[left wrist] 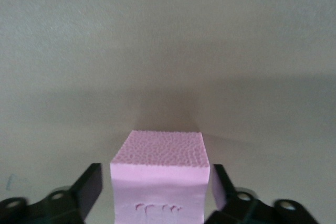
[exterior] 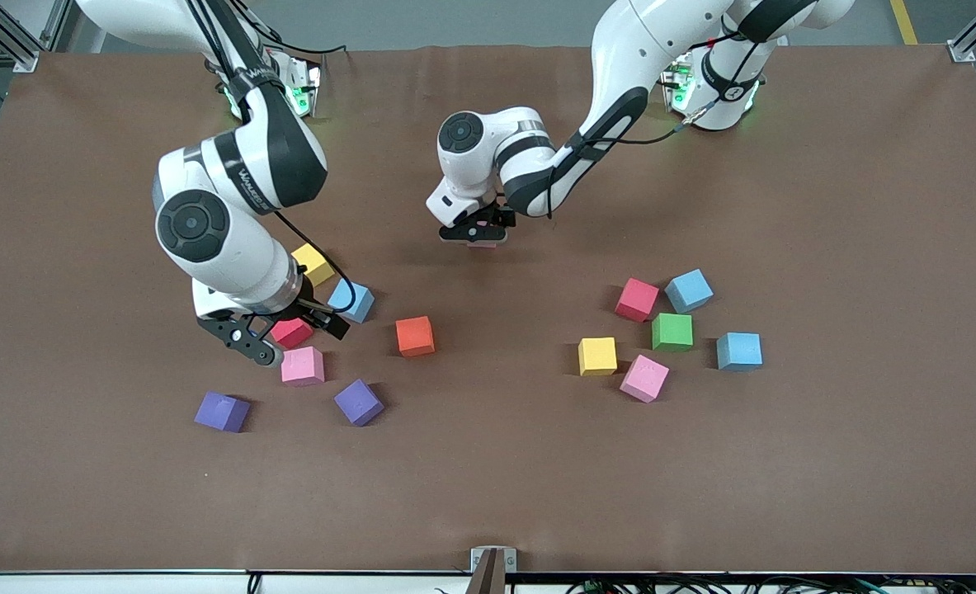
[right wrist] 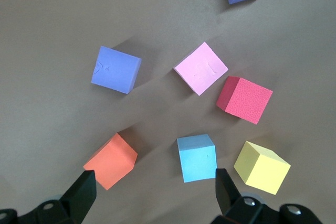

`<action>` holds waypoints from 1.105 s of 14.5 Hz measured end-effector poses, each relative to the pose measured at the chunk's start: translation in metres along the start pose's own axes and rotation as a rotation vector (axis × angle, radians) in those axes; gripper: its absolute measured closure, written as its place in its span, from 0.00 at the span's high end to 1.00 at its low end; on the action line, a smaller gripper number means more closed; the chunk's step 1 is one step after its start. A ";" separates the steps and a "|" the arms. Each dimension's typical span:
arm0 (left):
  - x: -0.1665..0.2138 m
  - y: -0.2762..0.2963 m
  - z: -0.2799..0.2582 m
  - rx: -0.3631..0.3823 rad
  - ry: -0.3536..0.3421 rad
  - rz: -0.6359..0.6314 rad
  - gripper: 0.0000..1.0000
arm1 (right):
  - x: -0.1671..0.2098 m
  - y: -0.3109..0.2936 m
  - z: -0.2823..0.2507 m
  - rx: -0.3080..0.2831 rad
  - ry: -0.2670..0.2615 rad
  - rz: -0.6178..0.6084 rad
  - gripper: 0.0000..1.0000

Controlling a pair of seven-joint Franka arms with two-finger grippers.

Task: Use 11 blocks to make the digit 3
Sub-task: 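Lower the pink cube at the table middle and open the left gripper, then grasp the yellow cube with the left gripper while the right gripper grasps pink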

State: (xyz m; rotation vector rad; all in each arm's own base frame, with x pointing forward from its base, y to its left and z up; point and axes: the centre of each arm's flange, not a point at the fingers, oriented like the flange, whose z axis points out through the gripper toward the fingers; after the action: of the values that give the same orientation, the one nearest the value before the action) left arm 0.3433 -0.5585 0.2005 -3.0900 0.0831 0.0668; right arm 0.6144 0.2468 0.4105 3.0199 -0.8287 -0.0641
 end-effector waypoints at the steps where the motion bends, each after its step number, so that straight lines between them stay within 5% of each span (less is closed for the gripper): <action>1: 0.003 -0.001 -0.007 0.009 0.005 -0.004 1.00 | 0.004 0.003 0.003 -0.006 0.005 -0.025 1.00; 6: 0.023 -0.022 -0.101 0.031 0.040 0.024 1.00 | 0.060 0.045 0.028 -0.017 -0.001 -0.340 1.00; 10: 0.092 -0.106 -0.169 0.026 0.045 -0.018 1.00 | 0.077 0.046 0.055 -0.005 0.022 -0.432 1.00; 16: 0.180 -0.207 -0.151 0.013 0.006 -0.117 1.00 | 0.109 0.052 0.143 0.003 0.056 -0.512 1.00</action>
State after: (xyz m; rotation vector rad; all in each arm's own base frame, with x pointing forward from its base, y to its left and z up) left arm 0.5407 -0.3690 0.3527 -3.0743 -0.0958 0.0521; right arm 0.6754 0.1472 0.2647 3.1307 -0.0368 0.0195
